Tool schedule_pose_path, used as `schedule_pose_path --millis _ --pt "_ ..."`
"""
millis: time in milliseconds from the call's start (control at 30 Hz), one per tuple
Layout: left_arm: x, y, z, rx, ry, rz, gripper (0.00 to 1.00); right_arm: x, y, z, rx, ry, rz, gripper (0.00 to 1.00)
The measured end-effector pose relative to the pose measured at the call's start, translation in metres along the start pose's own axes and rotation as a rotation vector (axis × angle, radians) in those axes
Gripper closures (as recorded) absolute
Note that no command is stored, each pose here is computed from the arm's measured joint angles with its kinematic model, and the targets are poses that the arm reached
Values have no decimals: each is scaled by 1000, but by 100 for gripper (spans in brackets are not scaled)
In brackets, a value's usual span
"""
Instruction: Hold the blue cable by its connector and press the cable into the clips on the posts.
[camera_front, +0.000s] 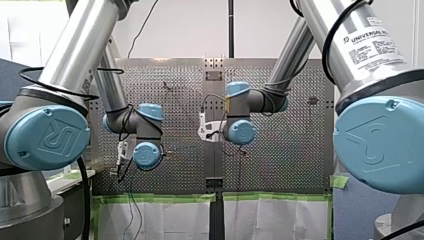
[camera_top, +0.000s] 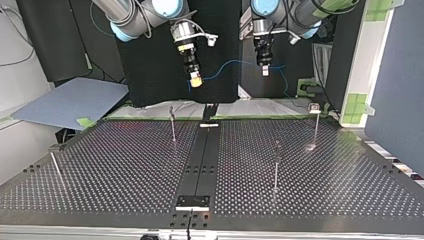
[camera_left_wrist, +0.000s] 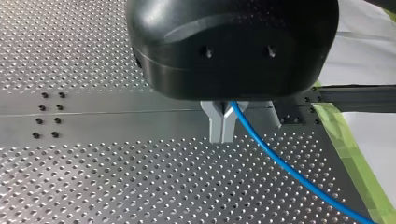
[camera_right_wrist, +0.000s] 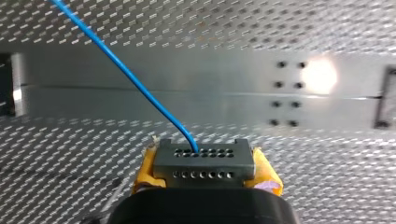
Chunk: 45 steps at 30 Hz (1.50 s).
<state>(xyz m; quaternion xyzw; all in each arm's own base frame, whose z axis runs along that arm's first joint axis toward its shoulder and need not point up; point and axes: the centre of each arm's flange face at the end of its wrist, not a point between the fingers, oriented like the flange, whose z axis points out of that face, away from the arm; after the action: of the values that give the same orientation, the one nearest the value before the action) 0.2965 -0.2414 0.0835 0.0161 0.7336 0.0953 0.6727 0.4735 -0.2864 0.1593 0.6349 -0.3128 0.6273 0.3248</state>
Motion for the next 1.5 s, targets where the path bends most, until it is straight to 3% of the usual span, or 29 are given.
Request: schedule_pose_path --millis 100,433,733,833,1067,1300,1500 --pt "-9 2 -2 0 0 3 100 16 -1 4 5 18 0 100" --pt "-37 10 -7 -3 1 -1 100 35 -3 9 15 23 -7 100" --pt "-63 19 -6 -7 -8 -19 100 50 -13 17 90 57 -1 100" --pt "-78 20 -1 -12 -22 -35 100 59 -18 19 119 75 8 100" --pt "-105 27 2 -19 -41 -59 100 91 -23 20 159 132 57 100" --pt "-129 37 0 -28 -61 -82 100 113 -24 22 162 157 83 100" --pt "-144 43 2 -13 -93 -133 100 120 -24 20 164 158 101 100"
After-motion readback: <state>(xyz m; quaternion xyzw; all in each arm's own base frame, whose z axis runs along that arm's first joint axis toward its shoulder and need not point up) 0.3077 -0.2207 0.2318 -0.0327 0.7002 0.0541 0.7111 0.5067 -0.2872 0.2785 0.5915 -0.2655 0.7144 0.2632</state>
